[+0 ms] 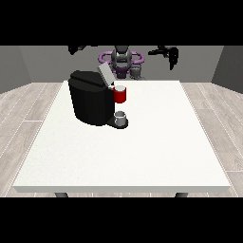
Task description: Insert the coffee pod into the coffee machine and close the lid
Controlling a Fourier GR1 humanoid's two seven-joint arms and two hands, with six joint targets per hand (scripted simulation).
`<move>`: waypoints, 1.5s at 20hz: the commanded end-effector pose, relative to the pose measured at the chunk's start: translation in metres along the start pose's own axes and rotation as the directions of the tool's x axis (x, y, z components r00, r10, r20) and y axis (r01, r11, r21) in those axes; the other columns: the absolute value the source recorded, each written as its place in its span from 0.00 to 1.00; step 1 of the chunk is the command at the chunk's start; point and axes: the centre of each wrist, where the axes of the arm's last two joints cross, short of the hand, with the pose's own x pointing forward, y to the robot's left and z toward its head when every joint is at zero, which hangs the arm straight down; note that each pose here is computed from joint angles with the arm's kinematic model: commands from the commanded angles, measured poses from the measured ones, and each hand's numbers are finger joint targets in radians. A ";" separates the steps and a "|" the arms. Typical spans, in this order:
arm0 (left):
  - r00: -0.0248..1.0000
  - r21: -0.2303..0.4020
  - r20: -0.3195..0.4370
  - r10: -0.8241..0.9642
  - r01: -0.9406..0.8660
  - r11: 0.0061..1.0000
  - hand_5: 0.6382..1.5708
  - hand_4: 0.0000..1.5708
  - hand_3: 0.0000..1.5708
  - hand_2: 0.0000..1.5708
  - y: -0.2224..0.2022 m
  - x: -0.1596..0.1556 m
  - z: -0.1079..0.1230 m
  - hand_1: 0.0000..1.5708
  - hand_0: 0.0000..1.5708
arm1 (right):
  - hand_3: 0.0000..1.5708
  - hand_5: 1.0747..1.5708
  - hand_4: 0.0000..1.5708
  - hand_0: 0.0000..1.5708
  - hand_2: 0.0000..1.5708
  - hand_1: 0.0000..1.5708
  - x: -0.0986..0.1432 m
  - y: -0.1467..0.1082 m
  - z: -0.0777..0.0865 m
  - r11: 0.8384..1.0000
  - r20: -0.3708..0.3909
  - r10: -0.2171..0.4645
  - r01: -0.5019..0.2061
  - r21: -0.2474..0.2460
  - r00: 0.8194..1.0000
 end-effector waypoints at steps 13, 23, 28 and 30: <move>0.996 -0.001 0.050 0.072 -0.072 0.997 1.00 0.00 0.00 0.00 -0.020 0.014 0.034 0.00 0.00 | 0.00 1.00 0.00 0.00 0.00 0.00 0.037 0.031 -0.038 0.992 0.056 0.052 -0.058 0.112 0.997; 0.988 0.027 0.146 0.040 -0.044 0.999 1.00 0.00 0.00 0.00 -0.012 0.039 0.047 0.00 0.00 | 0.00 1.00 0.00 0.00 0.00 0.00 0.055 0.023 -0.075 0.987 0.107 0.010 -0.028 0.160 0.994; 0.984 0.053 0.174 0.024 -0.034 0.998 1.00 0.00 0.00 0.00 -0.021 0.051 0.054 0.00 0.00 | 0.00 1.00 0.00 0.00 0.00 0.00 0.055 0.032 -0.087 0.986 0.097 0.013 -0.029 0.163 0.995; 0.984 0.073 0.179 0.021 -0.035 0.997 1.00 0.00 0.00 0.00 0.004 0.054 0.065 0.00 0.00 | 0.00 1.00 0.00 0.00 0.00 0.00 0.046 0.029 -0.084 0.985 0.100 0.020 -0.037 0.171 0.995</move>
